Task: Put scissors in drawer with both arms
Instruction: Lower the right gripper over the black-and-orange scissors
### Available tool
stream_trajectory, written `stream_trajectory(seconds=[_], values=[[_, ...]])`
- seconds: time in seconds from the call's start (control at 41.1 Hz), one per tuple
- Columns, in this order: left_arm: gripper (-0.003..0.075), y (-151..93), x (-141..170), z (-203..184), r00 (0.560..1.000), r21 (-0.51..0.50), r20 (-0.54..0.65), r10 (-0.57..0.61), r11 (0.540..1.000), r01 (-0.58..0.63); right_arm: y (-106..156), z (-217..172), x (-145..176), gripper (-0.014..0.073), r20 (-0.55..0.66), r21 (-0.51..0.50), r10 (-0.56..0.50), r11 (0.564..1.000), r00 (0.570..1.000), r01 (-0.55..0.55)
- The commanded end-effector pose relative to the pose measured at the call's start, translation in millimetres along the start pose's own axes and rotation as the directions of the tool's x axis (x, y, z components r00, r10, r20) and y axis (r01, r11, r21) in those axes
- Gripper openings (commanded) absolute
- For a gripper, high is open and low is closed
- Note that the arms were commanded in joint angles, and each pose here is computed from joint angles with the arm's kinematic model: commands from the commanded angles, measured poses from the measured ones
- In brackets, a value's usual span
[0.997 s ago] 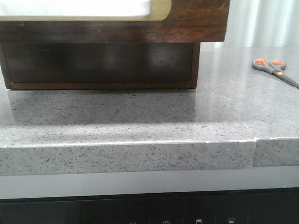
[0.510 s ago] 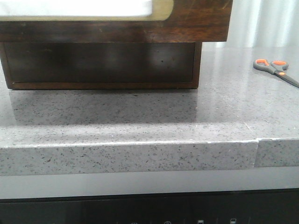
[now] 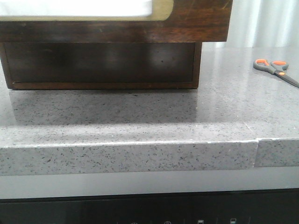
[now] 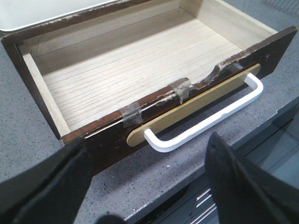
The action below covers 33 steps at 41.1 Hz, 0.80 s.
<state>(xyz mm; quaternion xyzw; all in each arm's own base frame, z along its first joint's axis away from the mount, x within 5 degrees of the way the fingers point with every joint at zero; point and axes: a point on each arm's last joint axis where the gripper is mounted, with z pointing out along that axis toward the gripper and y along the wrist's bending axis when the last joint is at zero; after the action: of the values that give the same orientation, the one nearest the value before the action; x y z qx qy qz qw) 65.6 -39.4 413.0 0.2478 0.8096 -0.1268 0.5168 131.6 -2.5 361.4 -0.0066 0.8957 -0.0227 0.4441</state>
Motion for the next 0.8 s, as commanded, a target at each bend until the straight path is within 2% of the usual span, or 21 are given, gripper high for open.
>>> stream_trajectory(seconds=[0.0,0.292,0.413,0.778], values=[[0.0489,0,-12,-5,0.996,0.005,0.090,-0.013,1.000,0.012,0,-6,-13,0.0533,0.084,0.002,-0.006,1.000,0.996,0.006],[0.0489,0,-12,-5,0.996,0.005,0.090,-0.013,1.000,0.012,-1,-6,-16,0.0533,0.111,0.003,-0.007,1.000,0.994,0.007],[0.0489,0,-12,-5,0.996,0.005,0.090,-0.013,1.000,0.012,0,6,-24,0.0533,0.139,-0.002,-0.006,1.000,0.990,0.006],[0.0489,0,-13,-5,0.996,0.005,0.092,-0.013,1.000,0.012,2,76,-66,0.0533,-0.055,-0.009,0.000,1.000,0.999,0.000]])
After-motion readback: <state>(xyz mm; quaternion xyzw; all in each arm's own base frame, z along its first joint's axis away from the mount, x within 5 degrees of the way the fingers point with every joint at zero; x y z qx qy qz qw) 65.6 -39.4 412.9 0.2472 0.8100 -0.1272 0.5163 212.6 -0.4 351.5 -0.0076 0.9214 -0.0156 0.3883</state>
